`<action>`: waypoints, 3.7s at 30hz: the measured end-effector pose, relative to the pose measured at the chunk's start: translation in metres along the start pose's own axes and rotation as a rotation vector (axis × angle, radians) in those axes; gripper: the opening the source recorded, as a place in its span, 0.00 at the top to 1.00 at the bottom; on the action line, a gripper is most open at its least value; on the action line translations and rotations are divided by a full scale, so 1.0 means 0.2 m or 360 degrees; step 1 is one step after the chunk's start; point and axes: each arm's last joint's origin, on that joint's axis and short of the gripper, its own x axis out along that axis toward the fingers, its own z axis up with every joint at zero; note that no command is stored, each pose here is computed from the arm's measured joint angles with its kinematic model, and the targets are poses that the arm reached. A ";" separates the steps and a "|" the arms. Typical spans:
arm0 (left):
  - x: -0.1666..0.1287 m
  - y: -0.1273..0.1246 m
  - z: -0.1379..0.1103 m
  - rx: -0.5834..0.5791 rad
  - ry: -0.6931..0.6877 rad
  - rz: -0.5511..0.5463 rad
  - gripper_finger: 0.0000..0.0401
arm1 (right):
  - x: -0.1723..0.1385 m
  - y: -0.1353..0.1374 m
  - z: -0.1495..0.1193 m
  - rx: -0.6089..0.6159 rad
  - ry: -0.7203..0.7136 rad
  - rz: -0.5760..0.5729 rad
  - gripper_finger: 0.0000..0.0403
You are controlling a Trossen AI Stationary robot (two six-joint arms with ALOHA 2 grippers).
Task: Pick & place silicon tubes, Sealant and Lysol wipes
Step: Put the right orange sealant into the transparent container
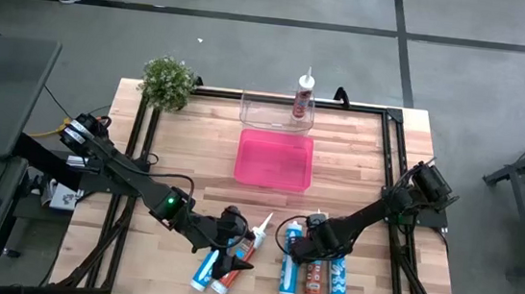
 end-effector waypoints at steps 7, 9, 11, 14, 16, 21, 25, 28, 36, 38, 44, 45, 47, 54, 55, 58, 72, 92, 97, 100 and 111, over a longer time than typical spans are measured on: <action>0.00 0.00 0.00 -0.0006 -0.0010 0.0010 0.01 | 0.00 0.00 0.00 0.0030 -0.0016 -0.0012 0.23; 0.00 0.00 0.00 -0.0007 -0.0010 0.0011 0.01 | 0.00 0.00 0.00 0.0034 -0.0020 -0.0016 0.23; 0.00 0.00 0.00 -0.0006 -0.0010 0.0011 0.01 | 0.00 -0.01 0.00 0.0036 -0.0025 -0.0016 0.23; 0.00 0.00 0.00 -0.0007 -0.0009 0.0011 0.01 | 0.00 -0.01 0.01 0.0036 -0.0028 -0.0020 0.26; 0.00 0.00 0.00 -0.0006 -0.0010 0.0011 0.01 | 0.00 -0.01 0.01 0.0037 -0.0027 -0.0024 0.29; 0.00 0.00 0.00 -0.0005 -0.0009 0.0011 0.01 | 0.00 -0.01 0.01 0.0037 -0.0020 -0.0032 0.42; 0.00 0.00 0.00 0.0002 -0.0001 0.0017 0.01 | 0.00 -0.01 0.01 0.0026 -0.0019 -0.0033 0.49; 0.00 0.00 0.00 0.0005 0.0006 0.0023 0.01 | 0.01 -0.01 0.01 0.0023 -0.0020 -0.0033 0.49; 0.00 0.01 -0.01 0.0013 0.0028 0.0040 0.01 | 0.01 -0.01 0.00 -0.0013 -0.0004 -0.0033 0.49; 0.00 0.01 -0.01 0.0013 0.0028 0.0040 0.01 | 0.00 -0.01 0.00 -0.0023 0.0000 -0.0026 0.49; 0.00 0.01 -0.01 0.0012 0.0028 0.0039 0.01 | -0.02 -0.02 0.01 -0.0051 -0.0021 -0.0010 0.49; 0.00 0.01 -0.01 0.0013 0.0028 0.0039 0.01 | -0.03 -0.02 0.01 -0.0060 -0.0025 -0.0005 0.49; 0.00 0.01 -0.01 0.0012 0.0028 0.0039 0.01 | -0.04 -0.02 0.01 -0.0089 -0.0031 0.0012 0.49; 0.00 0.01 -0.01 0.0012 0.0031 0.0036 0.01 | -0.10 -0.03 0.02 -0.0133 -0.0061 0.0076 0.49; 0.00 0.01 -0.01 0.0012 0.0030 0.0036 0.01 | -0.11 -0.03 0.02 -0.0134 -0.0070 0.0084 0.49; 0.00 0.01 -0.01 0.0011 0.0030 0.0036 0.01 | -0.15 -0.03 0.02 -0.0158 -0.0093 0.0116 0.49; 0.00 0.01 -0.01 0.0009 0.0029 0.0036 0.01 | -0.43 -0.12 0.09 -0.0210 -0.0457 0.0407 0.50; 0.02 0.06 0.06 0.0145 -0.0067 0.0083 0.01 | -0.76 -0.01 0.47 -0.0746 -0.1746 0.0489 0.50; 0.03 0.11 0.10 0.0116 -0.0108 0.0115 0.01 | -0.85 0.02 0.64 -0.0864 -0.1874 0.0413 0.50; 0.04 0.15 0.13 0.0095 -0.0134 0.0147 0.01 | -0.90 0.04 0.75 -0.0956 -0.1926 0.0424 0.50; 0.06 0.31 0.27 -0.0001 -0.0269 0.0259 0.01 | -1.01 0.03 1.18 -0.1142 -0.2037 0.0608 0.50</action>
